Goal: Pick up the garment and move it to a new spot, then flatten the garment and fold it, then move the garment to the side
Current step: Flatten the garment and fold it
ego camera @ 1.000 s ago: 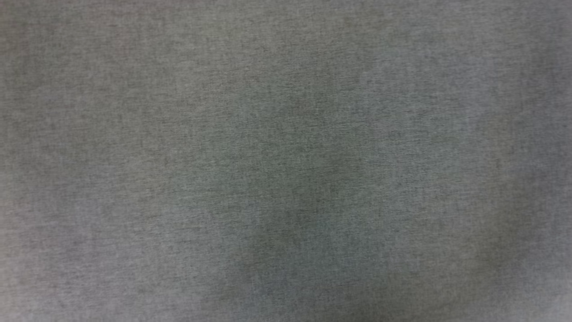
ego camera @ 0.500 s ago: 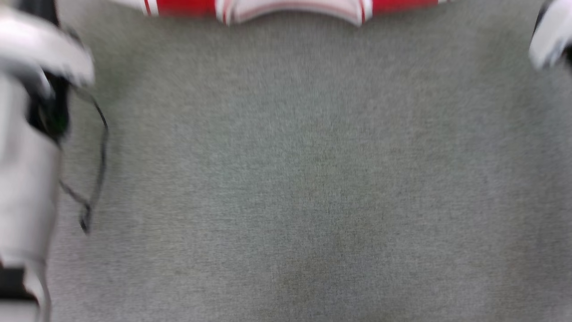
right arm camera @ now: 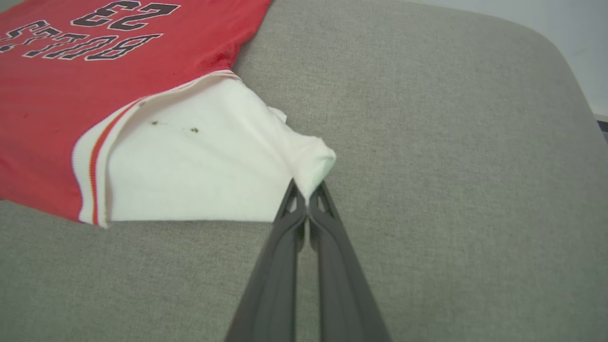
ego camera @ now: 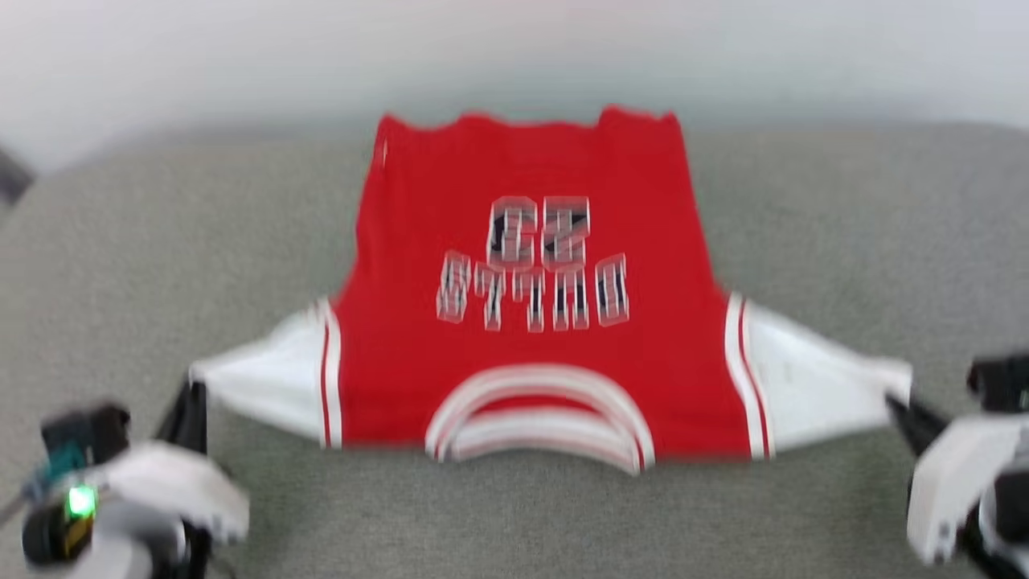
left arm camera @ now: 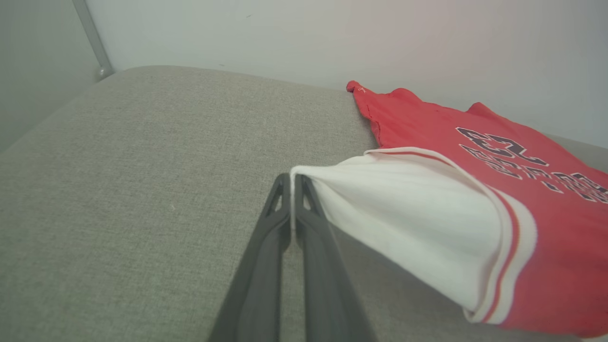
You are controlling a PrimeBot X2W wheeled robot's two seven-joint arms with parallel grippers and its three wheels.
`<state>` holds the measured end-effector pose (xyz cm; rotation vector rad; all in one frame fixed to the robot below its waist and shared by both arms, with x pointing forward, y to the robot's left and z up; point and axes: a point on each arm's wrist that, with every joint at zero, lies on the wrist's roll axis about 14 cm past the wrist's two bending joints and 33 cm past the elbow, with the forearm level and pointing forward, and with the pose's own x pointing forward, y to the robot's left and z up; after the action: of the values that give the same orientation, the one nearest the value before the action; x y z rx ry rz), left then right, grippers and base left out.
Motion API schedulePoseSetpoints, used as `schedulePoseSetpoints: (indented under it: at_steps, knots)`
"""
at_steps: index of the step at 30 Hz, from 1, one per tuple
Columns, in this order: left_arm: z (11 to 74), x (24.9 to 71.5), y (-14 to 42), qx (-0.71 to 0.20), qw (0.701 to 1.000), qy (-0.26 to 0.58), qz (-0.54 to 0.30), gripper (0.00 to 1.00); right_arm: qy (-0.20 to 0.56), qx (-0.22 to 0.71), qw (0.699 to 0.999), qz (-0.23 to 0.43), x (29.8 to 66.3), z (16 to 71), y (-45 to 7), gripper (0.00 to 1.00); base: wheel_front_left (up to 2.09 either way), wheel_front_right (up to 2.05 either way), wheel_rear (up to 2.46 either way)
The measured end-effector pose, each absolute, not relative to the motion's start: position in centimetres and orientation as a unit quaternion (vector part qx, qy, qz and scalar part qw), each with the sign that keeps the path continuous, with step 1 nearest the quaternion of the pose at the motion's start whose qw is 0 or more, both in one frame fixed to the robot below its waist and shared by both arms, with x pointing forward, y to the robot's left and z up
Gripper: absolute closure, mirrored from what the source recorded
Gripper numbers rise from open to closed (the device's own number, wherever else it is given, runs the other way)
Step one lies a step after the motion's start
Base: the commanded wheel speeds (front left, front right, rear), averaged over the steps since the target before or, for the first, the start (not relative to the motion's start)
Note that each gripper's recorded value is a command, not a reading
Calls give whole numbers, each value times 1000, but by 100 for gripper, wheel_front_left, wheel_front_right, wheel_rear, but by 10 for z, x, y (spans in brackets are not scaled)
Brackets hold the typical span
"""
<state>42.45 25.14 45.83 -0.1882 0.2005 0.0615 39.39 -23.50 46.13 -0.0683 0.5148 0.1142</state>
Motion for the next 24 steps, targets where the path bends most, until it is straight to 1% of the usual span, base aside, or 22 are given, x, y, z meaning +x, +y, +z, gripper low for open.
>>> schedulePoseSetpoints:
  at_steps: [3,7,10,13,14,15,16,17,20,24]
  knots:
    - [450,380,249,-103,985,134,46,100,277,-17,960,46,352,456,-233,100,0,0,0]
    - [438,328,238,-124,974,183,56,100,328,4,945,20,294,434,-237,100,0,0,0]
    - [425,296,231,-135,964,219,63,100,360,27,932,10,262,417,-233,100,0,0,0]
    - [420,283,225,-142,959,236,65,100,396,42,917,4,241,400,-228,100,0,0,0]
    - [420,282,222,-145,958,238,63,100,401,50,915,2,238,396,-226,95,0,0,0]
    - [421,282,221,-149,958,238,64,100,405,54,913,2,237,394,-224,80,0,0,0]
    - [422,282,218,-148,958,239,60,100,409,54,911,2,236,391,-224,50,0,0,0]
    - [423,283,215,-149,958,236,56,100,410,54,911,3,237,391,-223,0,0,0,0]
    - [429,290,209,-150,961,229,47,100,380,54,923,6,260,401,-222,0,0,0,0]
    - [439,307,203,-148,965,213,32,100,312,60,948,-6,309,426,-234,0,0,0,0]
